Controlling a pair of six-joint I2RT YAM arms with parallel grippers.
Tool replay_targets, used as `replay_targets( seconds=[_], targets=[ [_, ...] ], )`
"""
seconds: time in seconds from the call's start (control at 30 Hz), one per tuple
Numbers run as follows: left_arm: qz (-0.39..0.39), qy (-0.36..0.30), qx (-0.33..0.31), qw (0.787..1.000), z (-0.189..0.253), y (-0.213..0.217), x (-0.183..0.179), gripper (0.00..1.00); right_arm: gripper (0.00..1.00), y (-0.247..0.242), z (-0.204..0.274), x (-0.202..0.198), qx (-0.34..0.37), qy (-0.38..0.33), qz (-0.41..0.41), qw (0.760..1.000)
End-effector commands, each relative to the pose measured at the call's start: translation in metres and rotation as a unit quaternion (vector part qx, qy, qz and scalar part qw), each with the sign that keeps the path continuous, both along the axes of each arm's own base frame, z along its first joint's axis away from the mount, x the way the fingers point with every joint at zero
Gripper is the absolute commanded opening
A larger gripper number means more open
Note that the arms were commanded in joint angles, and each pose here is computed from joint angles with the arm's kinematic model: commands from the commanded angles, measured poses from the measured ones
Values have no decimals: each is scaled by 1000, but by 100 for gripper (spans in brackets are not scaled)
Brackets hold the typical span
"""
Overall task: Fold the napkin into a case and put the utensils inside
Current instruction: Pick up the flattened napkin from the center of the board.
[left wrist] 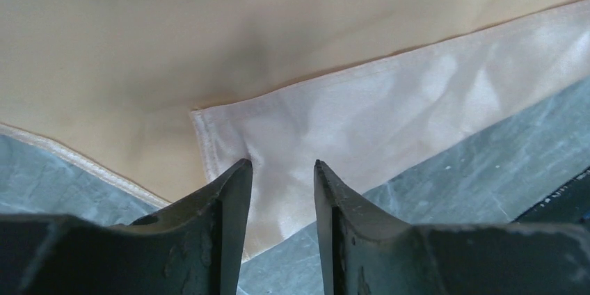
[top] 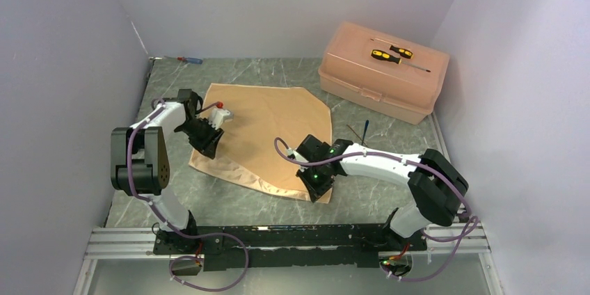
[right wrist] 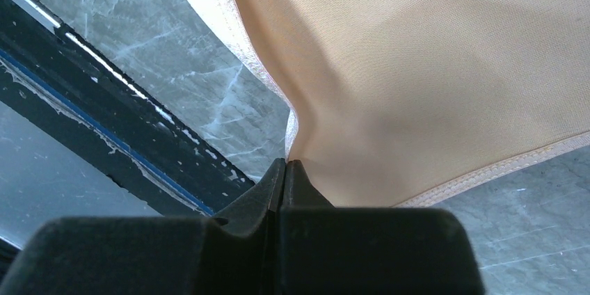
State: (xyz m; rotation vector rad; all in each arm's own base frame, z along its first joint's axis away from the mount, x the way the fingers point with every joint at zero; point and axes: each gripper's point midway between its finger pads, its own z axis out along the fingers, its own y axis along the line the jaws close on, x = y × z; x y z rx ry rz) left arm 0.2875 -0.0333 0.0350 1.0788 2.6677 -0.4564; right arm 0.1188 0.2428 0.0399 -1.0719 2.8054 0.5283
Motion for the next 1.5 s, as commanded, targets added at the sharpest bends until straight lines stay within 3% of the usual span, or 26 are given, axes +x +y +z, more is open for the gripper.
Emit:
replay_targets(
  seconds=[0.0,0.27,0.33,0.47,0.6,1.27,1.47],
  targets=[
    [18,-34,11,999,6,6,11,41,0,12,19,10,29,-28,2,999],
    [25,-57,5,998,15,5,15,15,0,14,24,13,33,-35,2,999],
    [28,-60,8,998,19,6,17,18,0,15,26,14,33,-35,3,999],
    [40,-67,14,997,29,15,24,43,0,14,28,15,35,-38,4,999],
    [66,-57,20,996,24,31,30,51,0,15,27,14,34,-36,6,999],
    [72,-14,15,997,-6,38,16,43,0,16,32,15,41,-40,5,998],
    [78,-6,3,997,-9,34,16,36,0,16,32,15,43,-41,4,998]
  ],
)
